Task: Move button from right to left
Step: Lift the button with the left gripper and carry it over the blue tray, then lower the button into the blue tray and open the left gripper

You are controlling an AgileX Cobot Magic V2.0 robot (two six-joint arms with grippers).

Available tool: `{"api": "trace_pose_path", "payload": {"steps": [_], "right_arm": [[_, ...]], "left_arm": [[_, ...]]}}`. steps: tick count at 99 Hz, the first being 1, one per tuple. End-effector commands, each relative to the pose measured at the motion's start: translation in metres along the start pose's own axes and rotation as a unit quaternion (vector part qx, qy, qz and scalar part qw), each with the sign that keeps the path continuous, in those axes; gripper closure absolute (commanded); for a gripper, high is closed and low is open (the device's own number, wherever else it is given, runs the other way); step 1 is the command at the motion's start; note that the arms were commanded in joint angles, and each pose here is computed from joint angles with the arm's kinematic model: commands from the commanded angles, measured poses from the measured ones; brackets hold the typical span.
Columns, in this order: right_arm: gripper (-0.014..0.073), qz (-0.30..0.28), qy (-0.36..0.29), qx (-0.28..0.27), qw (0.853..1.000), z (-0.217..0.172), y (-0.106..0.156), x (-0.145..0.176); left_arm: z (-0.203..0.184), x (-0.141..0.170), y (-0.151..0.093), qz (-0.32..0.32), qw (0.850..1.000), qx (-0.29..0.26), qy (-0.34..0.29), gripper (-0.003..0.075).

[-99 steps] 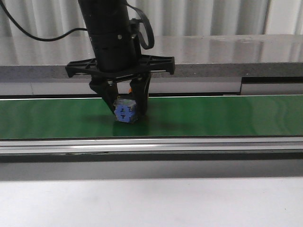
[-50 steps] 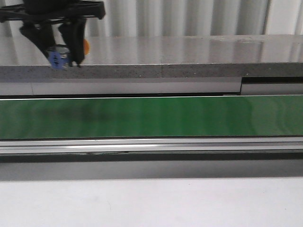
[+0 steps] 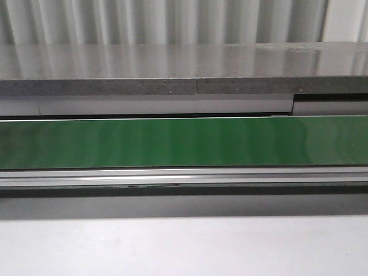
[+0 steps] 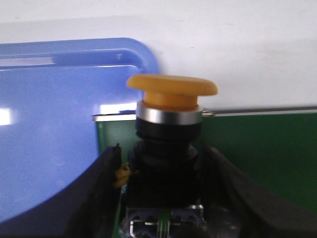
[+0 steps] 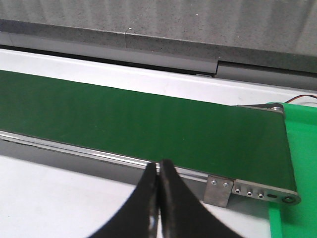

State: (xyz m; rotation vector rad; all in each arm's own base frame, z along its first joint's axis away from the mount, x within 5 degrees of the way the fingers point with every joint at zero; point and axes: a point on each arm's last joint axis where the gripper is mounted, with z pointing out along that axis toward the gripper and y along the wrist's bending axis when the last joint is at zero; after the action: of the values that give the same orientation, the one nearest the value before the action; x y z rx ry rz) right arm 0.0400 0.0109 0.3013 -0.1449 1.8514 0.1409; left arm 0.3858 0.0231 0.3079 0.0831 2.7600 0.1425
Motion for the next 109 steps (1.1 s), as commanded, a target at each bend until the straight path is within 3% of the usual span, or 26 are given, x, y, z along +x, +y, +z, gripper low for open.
{"api": "trace_pose_path", "payload": {"steps": [1, 23, 58, 99, 109], "right_arm": [[0.0661, 0.0, -0.047, 0.0, 0.999, -0.003, 0.0, -0.014], [0.0661, 0.0, -0.047, 0.0, 0.999, -0.003, 0.0, -0.014], [0.0661, 0.0, -0.047, 0.0, 0.999, -0.003, 0.0, -0.014], [0.0661, 0.0, -0.047, 0.0, 0.999, -0.003, 0.0, -0.014], [0.0661, 0.0, -0.047, 0.0, 0.999, -0.003, 0.0, -0.014]], "left_arm": [[-0.02, -0.003, 0.029, -0.03, 0.998, -0.013, -0.055, 0.0638], [0.007, 0.006, 0.074, -0.05, 0.998, 0.003, -0.03, 0.0638], [0.067, 0.025, 0.12, -0.086, 0.996, 0.0, 0.037, 0.0638], [0.121, 0.044, 0.14, -0.071, 0.992, 0.0, 0.106, 0.0629], [0.123, 0.045, 0.141, -0.065, 0.991, -0.006, 0.113, 0.054]]}}
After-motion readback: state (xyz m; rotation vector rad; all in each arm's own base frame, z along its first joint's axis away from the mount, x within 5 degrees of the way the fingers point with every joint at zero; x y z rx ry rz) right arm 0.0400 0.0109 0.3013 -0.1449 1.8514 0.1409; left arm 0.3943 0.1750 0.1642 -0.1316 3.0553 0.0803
